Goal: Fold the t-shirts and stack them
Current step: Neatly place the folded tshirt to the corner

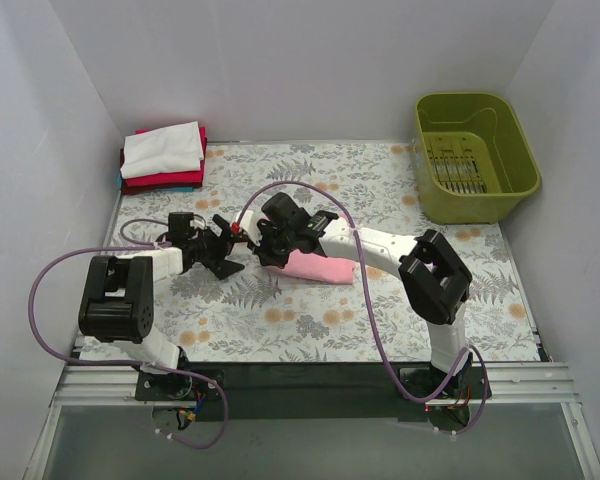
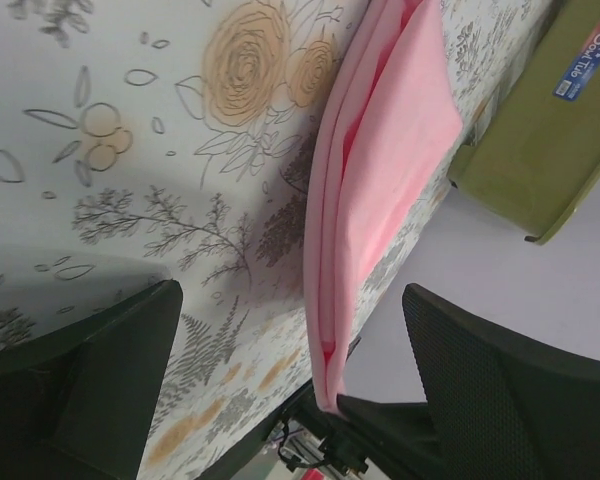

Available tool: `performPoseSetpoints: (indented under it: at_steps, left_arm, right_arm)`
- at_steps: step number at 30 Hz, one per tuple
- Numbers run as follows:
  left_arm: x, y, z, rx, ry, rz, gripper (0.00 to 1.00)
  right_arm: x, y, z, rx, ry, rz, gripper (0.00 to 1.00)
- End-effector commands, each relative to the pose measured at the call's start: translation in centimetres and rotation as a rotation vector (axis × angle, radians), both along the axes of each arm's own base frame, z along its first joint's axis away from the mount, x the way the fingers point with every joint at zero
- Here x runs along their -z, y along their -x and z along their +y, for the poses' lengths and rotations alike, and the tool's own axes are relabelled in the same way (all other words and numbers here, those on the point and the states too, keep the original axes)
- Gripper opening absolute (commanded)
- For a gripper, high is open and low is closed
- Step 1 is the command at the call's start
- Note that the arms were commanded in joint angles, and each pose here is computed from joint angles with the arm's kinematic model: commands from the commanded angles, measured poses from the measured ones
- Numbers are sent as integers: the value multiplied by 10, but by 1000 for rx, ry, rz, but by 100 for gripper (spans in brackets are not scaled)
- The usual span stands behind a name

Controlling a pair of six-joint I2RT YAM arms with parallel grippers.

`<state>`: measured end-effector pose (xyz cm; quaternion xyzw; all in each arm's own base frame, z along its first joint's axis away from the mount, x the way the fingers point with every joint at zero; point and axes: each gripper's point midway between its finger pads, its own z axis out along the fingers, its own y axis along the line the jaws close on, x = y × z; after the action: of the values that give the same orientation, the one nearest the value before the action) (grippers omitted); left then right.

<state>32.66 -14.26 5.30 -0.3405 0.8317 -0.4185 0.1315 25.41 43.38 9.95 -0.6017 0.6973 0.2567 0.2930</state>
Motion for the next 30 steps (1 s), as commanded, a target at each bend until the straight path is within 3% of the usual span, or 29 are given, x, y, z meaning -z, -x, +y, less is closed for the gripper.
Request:
performPoseSetpoints:
  at_steps: [1, 7, 14, 20, 30]
  left_arm:
    - [2, -14, -7, -79, -6, -7, 92]
    - [14, -26, -26, -86, -54, 2, 89]
    - [22, -64, -35, -105, -72, -34, 59]
    - [24, -83, -38, -114, -94, -53, 40]
    - [30, -67, -55, -87, -92, 10, 40]
  right_arm:
    - [-30, -7, 20, 1, -93, -13, 1]
    - [-41, -11, 26, 33, -121, 0, 1]
    - [-38, -15, 29, 68, -124, 5, 1]
    - [-44, -20, 33, 84, -142, 1, 1]
    - [-43, -35, 35, 133, -146, -10, 1]
